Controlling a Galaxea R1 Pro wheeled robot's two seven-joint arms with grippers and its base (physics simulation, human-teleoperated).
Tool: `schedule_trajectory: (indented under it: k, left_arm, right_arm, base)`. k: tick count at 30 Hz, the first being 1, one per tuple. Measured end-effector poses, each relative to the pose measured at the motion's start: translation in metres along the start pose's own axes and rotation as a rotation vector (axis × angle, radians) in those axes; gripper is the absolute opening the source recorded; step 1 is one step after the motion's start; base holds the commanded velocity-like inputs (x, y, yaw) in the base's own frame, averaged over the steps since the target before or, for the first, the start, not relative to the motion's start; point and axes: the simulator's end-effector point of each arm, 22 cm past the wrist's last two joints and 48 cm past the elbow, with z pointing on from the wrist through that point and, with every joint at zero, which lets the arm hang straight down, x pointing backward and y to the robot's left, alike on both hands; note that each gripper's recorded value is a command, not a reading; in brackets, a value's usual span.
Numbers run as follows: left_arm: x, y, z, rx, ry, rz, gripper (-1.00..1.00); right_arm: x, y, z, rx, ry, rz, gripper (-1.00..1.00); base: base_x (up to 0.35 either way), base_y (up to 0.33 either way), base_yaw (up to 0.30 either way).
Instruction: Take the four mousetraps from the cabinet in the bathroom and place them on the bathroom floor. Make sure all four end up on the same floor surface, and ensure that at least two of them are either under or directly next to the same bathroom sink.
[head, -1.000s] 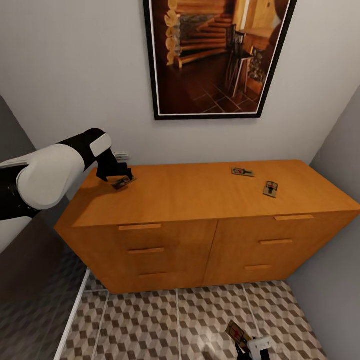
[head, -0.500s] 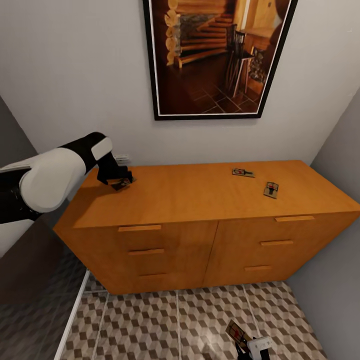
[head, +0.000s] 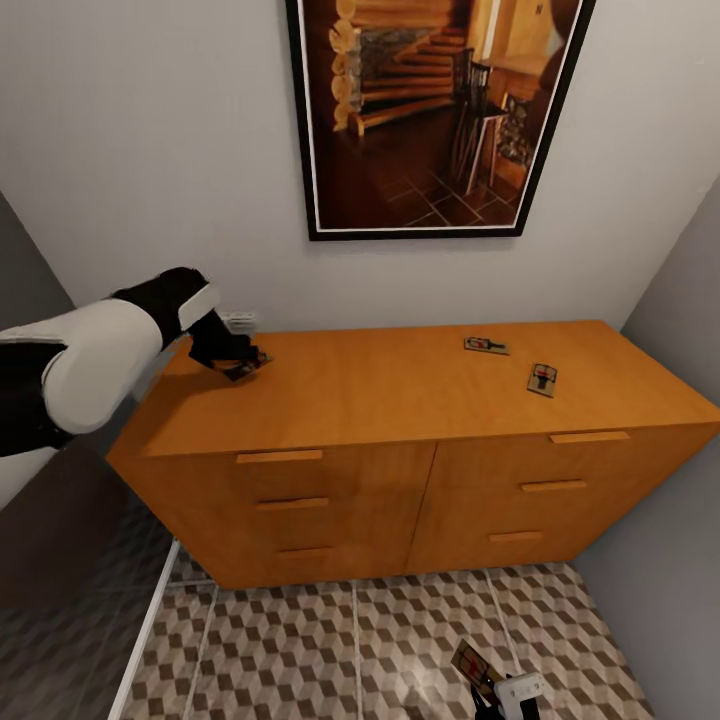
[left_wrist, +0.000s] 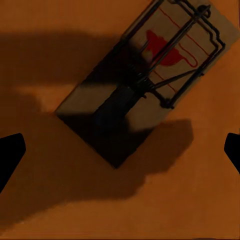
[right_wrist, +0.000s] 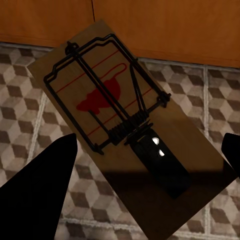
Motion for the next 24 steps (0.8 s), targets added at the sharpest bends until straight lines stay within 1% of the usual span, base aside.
schedule_trajectory:
  k: [2, 4, 5, 9, 12, 14, 16, 20, 21, 23, 24]
  left_arm:
    - [-0.004, 0.001, -0.002, 0.054, -0.018, 0.040, 1.00]
    - [-0.014, 0.006, -0.011, 0.096, -0.055, 0.087, 1.00]
    - [-0.017, 0.008, -0.014, 0.104, -0.065, 0.098, 1.00]
    - [-0.041, 0.024, -0.043, 0.123, -0.137, 0.188, 1.00]
    - [-0.054, 0.029, -0.061, 0.139, -0.184, 0.223, 1.00]
    - [-0.058, 0.031, -0.068, 0.146, -0.199, 0.234, 1.00]
    - [-0.057, 0.029, -0.072, 0.162, -0.197, 0.265, 1.00]
    - [-0.046, 0.025, -0.069, 0.157, -0.154, 0.334, 1.00]
    - [-0.043, 0.021, -0.068, 0.163, -0.143, 0.371, 1.00]
    - [-0.042, 0.012, -0.068, 0.191, -0.151, 0.431, 1.00]
    - [-0.042, 0.008, -0.069, 0.206, -0.156, 0.453, 1.00]
  right_arm:
    - [0.000, 0.000, 0.000, 0.000, 0.000, 0.000, -1.00]
    - [0.000, 0.000, 0.000, 0.000, 0.001, 0.000, -1.00]
    - [0.000, 0.000, 0.000, 0.000, 0.001, 0.000, -1.00]
    - [0.000, 0.000, 0.000, 0.000, 0.001, 0.000, -1.00]
    - [0.000, 0.001, 0.000, -0.001, 0.000, 0.001, -1.00]
    - [0.000, 0.001, 0.000, -0.001, 0.000, 0.001, -1.00]
    - [0.000, 0.001, 0.000, 0.000, 0.000, 0.002, -1.00]
    - [0.000, 0.001, 0.000, 0.001, 0.000, 0.003, -1.00]
    - [0.000, 0.000, 0.000, 0.001, -0.001, 0.004, -1.00]
    - [0.000, 0.000, 0.000, 0.002, -0.001, 0.005, -1.00]
    - [0.000, 0.000, 0.000, 0.002, -0.001, 0.005, -1.00]
  base:
    - [0.000, 0.000, 0.000]
    - [0.000, 0.000, 0.000]
    - [0.000, 0.000, 0.000]
    - [0.000, 0.000, 0.000]
    - [0.000, 0.000, 0.000]
    - [0.000, 0.000, 0.000]
    - [0.000, 0.000, 0.000]
    - [0.000, 0.000, 0.000]
    - [0.000, 0.000, 0.000]
    - [0.000, 0.000, 0.000]
    - [0.000, 0.000, 0.000]
